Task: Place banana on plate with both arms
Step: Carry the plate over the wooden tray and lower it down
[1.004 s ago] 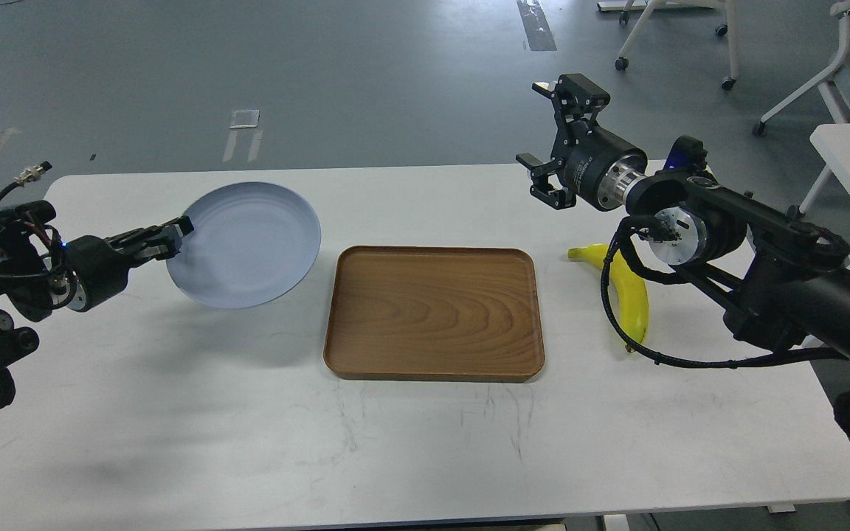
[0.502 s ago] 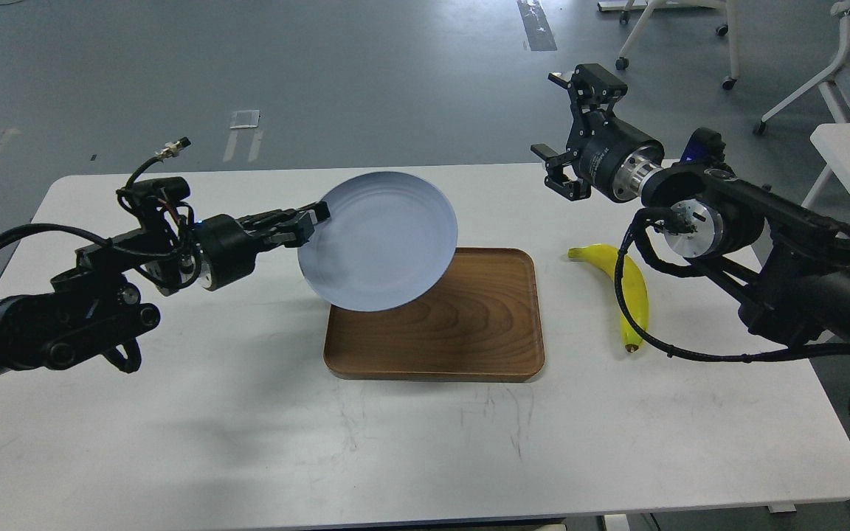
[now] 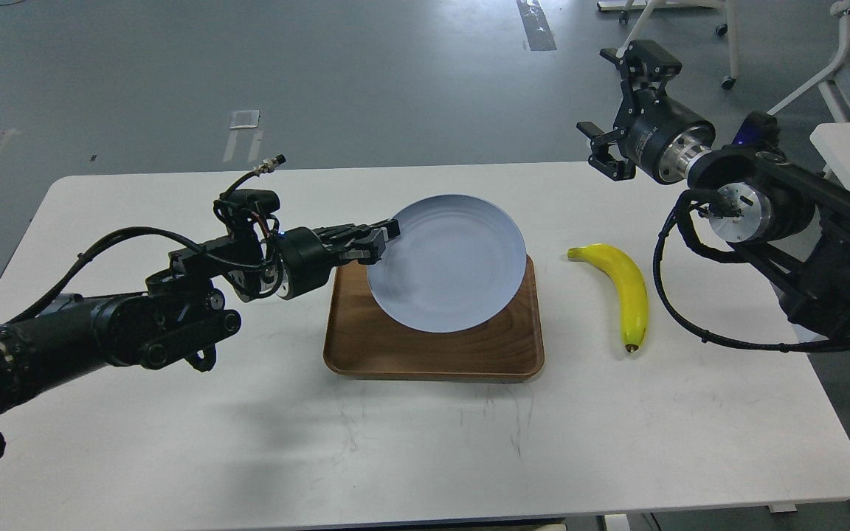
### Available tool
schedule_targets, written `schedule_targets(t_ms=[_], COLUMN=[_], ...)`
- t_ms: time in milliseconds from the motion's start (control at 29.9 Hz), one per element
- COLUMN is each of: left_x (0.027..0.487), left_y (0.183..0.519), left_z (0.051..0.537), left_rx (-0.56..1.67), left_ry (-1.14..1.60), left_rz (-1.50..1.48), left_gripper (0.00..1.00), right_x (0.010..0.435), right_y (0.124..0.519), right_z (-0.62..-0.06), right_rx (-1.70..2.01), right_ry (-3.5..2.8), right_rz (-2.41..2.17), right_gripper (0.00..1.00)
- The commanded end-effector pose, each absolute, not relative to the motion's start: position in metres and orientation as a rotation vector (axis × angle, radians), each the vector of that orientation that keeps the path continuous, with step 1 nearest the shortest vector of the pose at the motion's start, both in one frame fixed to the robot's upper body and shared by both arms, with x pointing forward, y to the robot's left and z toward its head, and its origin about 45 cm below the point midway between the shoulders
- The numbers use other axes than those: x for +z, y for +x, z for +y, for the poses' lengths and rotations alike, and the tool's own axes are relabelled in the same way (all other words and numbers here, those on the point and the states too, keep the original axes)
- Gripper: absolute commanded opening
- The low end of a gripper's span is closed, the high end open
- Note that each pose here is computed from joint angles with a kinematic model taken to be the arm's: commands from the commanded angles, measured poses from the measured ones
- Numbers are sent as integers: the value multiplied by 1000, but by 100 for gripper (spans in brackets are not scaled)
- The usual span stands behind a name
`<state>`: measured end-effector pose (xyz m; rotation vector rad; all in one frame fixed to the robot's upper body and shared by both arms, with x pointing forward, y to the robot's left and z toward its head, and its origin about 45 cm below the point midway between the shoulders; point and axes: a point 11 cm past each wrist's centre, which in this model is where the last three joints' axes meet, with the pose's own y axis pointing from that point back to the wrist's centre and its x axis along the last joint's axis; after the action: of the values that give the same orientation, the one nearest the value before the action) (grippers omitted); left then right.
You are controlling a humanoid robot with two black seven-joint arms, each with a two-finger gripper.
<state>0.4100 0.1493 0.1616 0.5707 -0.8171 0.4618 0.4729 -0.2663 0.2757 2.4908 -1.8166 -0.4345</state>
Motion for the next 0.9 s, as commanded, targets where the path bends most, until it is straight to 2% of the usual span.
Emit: schedule_targets(t_ms=[0, 134, 368, 870], left_x=[152, 144, 128, 108], left_y=[412, 416, 421, 408], left_z=[132, 117, 139, 155], left_rx=[452, 456, 491, 459], left_ry=[578, 591, 667, 718], left_rz=[-821, -820, -810, -794], left_gripper=[0, 0, 0, 0], right_x=[278, 280, 283, 282], right_y=[474, 473, 474, 473], right_z=[-269, -271, -270, -270], right_rx=[-431, -428, -429, -430], right_ry=[2492, 2490, 2501, 2499], right_rz=[-1827, -1833, -1833, -1833], right_gripper=[99, 99, 99, 99])
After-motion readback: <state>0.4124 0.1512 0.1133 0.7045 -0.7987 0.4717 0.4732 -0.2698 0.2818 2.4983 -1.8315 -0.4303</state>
